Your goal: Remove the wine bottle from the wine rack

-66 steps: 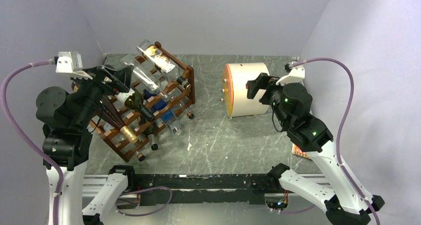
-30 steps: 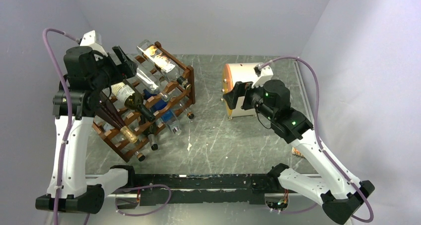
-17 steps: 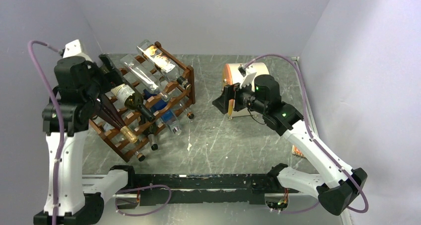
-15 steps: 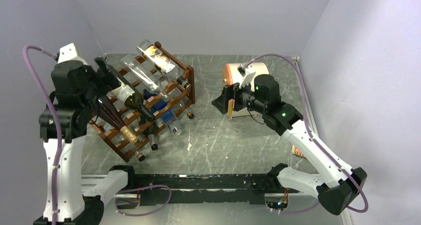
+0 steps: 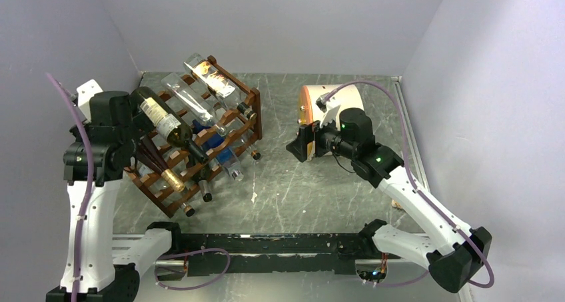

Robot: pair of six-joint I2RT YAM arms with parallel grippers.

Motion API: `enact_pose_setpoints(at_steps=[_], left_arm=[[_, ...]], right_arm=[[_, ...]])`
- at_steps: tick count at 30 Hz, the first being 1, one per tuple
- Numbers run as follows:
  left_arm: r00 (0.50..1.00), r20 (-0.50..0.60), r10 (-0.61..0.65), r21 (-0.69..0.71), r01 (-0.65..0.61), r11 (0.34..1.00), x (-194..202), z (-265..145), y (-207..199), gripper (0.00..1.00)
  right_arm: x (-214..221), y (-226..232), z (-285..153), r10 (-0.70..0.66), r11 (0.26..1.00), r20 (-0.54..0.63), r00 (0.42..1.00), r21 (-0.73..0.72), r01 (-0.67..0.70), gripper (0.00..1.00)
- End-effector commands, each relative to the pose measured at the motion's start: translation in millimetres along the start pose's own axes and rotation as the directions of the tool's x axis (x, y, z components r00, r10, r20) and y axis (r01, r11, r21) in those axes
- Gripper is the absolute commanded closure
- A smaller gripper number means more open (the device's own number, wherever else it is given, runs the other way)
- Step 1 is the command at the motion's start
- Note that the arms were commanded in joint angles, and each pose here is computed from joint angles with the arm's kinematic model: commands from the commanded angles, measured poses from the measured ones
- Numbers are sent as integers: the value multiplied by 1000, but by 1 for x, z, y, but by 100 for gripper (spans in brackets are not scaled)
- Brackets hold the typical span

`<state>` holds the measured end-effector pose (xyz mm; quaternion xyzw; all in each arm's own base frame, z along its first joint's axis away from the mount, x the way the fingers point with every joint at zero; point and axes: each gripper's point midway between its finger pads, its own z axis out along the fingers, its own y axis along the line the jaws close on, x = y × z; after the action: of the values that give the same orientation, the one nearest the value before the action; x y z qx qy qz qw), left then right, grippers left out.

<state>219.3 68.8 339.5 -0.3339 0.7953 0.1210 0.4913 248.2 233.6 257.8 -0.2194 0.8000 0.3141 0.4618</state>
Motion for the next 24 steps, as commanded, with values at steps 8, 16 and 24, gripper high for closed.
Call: enact_pose_setpoints(at_steps=[8, 16, 24], left_arm=[[998, -25, -62, -81, 59, 995, 21, 30, -2, 1], [995, -33, -92, -64, 90, 994, 29, 50, 1, 4], [989, -65, -132, -59, 129, 990, 38, 69, 3, 1]], right_arm=[[-1, 3, -4, -26, 999, 33, 999, -26, 27, 0], [4, 0, -2, -21, 1000, 24, 999, -18, 22, 0], [8, -2, 3, -19, 1000, 7, 1000, -12, 19, 0]])
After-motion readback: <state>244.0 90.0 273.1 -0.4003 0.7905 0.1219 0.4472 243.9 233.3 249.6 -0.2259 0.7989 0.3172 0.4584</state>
